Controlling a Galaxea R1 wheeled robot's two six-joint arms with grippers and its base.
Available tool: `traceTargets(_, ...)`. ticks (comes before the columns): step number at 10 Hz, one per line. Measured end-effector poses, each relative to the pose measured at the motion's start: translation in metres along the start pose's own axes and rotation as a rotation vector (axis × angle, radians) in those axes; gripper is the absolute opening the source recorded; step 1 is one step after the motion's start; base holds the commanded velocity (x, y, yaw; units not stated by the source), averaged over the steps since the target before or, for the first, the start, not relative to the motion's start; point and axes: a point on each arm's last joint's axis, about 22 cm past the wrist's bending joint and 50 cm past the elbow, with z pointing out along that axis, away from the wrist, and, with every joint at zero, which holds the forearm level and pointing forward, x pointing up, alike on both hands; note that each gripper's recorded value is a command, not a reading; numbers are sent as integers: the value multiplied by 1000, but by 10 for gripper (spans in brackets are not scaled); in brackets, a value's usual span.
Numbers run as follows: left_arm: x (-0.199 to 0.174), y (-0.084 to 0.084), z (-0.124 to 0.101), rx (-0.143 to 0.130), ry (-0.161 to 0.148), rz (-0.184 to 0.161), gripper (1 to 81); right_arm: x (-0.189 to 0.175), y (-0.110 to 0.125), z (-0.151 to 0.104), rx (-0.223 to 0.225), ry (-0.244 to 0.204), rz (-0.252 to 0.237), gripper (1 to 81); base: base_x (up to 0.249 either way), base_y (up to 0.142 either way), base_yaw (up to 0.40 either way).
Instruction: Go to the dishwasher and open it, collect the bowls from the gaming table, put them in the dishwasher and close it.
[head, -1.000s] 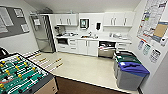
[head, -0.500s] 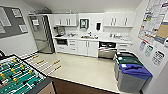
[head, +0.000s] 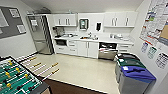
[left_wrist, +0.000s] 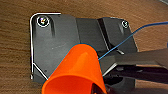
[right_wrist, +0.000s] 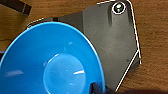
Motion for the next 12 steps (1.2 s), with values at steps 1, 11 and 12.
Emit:
traceTargets(1, 1, 1, 1, -2, 1, 0, 10, 0, 0, 0, 0, 0, 0, 10, 166, 0, 0)
traceTargets(11, 1, 3, 1, -4, 2, -1, 10, 1, 0, 0, -1, 0, 0, 10, 166, 0, 0)
traceTargets(12, 1, 3, 1, -4, 2, -1, 10, 0, 0, 0, -1, 0, 0, 10, 166, 0, 0)
